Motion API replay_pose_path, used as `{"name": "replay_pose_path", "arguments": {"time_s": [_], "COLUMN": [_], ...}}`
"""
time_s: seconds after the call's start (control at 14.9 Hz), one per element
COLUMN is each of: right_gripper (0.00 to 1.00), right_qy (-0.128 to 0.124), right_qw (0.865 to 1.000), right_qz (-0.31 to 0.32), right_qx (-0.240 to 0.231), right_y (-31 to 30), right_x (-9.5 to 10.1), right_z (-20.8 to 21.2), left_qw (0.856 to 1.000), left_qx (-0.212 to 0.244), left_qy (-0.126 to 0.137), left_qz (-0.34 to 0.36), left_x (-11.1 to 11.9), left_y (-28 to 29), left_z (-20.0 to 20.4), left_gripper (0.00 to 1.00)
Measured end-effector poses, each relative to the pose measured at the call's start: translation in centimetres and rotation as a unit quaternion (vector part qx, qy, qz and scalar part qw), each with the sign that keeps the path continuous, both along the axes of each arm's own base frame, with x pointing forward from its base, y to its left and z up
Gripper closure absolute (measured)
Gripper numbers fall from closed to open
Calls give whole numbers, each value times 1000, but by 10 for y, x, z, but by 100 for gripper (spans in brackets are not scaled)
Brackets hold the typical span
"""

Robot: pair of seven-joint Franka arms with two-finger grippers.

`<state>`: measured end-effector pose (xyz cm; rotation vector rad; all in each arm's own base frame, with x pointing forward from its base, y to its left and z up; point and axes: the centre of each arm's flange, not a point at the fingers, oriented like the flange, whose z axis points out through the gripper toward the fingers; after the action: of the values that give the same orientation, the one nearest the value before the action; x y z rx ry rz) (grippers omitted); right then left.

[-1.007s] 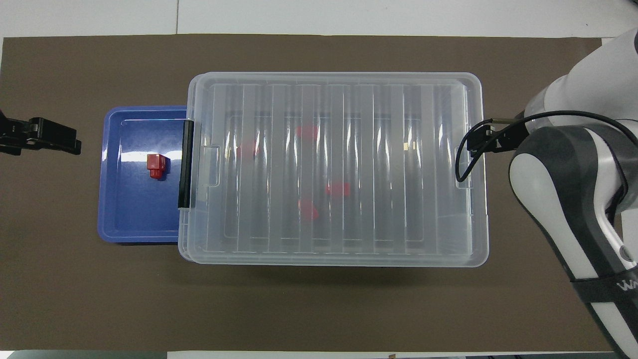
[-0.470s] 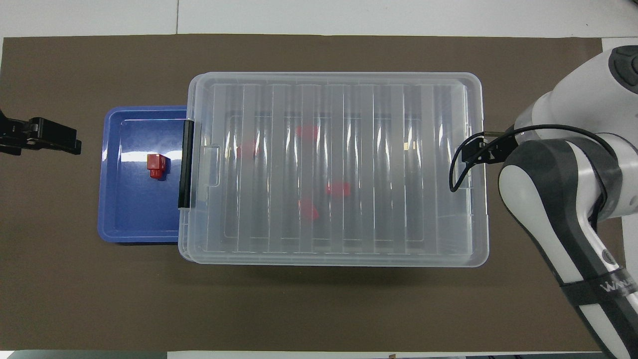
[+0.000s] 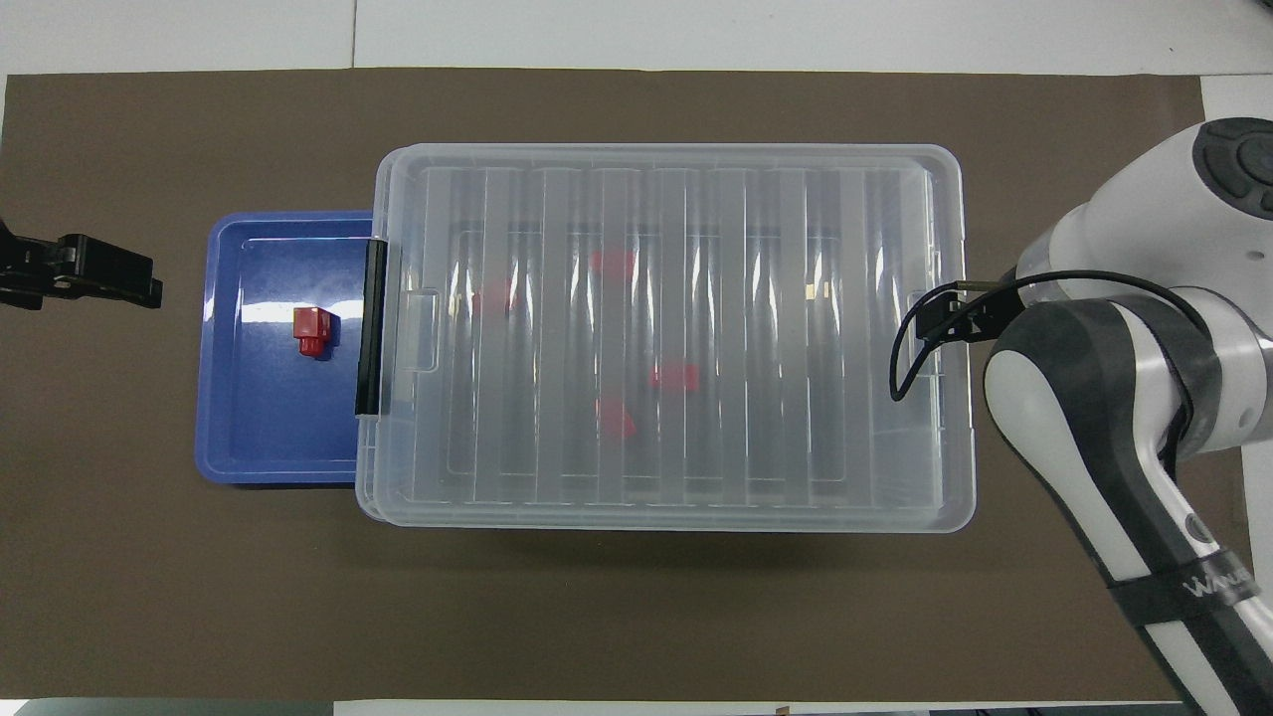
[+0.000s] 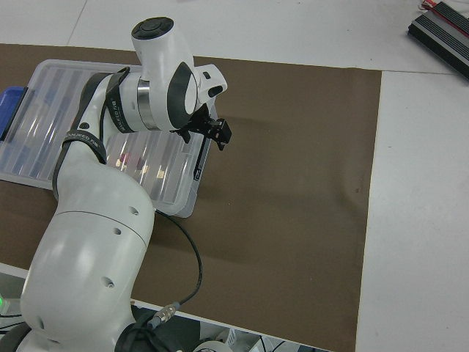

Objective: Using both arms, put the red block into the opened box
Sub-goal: 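Slide the clear lid with the right gripper away from the blue tray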

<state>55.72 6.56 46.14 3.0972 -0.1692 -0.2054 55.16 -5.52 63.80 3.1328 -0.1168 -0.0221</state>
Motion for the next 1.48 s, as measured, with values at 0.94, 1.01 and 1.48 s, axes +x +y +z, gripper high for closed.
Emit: {"name": "replay_pose_path", "arguments": {"time_s": [0.94, 1.01, 1.48], "right_gripper": [0, 0, 0], "right_qy": [3, 3, 2], "right_qw": [999, 999, 998], "right_qz": [36, 39, 60], "right_qx": [7, 8, 16], "right_y": [-40, -47, -103], "right_x": [-2, -2, -2], "right_z": [-4, -4, -3], "left_qw": [1000, 1000, 1000], "left_qx": [0, 0, 3], "left_qy": [0, 3, 25], "left_qz": [0, 0, -5], "left_x": [0, -1, -6], "left_y": [0, 0, -5], "left_z": [0, -1, -7], "left_gripper": [0, 0, 0]}}
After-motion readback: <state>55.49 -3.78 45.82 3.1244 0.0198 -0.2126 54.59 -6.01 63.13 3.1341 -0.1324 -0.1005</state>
